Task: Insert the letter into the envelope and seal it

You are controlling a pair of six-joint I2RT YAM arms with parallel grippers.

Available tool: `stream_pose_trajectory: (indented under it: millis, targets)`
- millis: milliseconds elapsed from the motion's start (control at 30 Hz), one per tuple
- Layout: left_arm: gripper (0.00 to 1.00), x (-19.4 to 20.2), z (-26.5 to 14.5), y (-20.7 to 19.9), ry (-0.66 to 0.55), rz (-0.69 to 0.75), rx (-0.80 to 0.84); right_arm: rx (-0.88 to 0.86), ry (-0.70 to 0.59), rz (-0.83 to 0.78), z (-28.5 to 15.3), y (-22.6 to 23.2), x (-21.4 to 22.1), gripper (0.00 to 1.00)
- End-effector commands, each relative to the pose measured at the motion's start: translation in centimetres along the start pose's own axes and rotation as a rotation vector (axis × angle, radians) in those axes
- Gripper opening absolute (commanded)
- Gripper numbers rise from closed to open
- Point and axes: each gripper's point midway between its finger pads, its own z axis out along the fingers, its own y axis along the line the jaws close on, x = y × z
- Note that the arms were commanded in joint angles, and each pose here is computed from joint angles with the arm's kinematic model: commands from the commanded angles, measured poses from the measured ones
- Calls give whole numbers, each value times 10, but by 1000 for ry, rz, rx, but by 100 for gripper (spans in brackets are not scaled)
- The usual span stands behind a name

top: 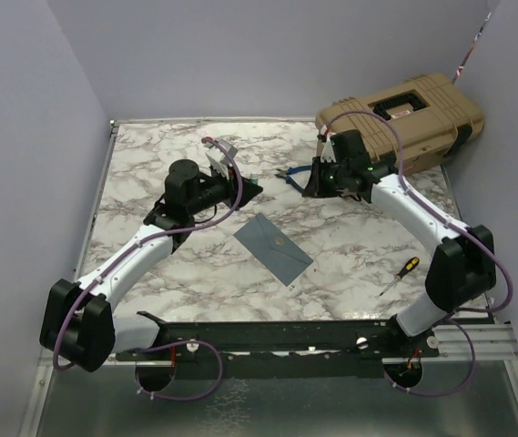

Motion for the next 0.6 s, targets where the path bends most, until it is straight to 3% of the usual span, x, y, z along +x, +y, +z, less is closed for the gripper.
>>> stream_pose_trajectory:
  millis: [0, 133, 267, 567]
  targets:
    - [0, 6, 4, -20, 24, 370, 175, -429, -78, -139, -64, 81, -30, 0]
    - [0, 7, 11, -17, 51, 517, 193, -638, -87, -175, -104, 118, -38, 0]
    - [0, 13, 18, -17, 90, 614, 211, -741, -94, -188, -131, 136, -43, 0]
    - [0, 24, 30, -27, 132, 712, 237, -734, -69, -133, -136, 140, -51, 1]
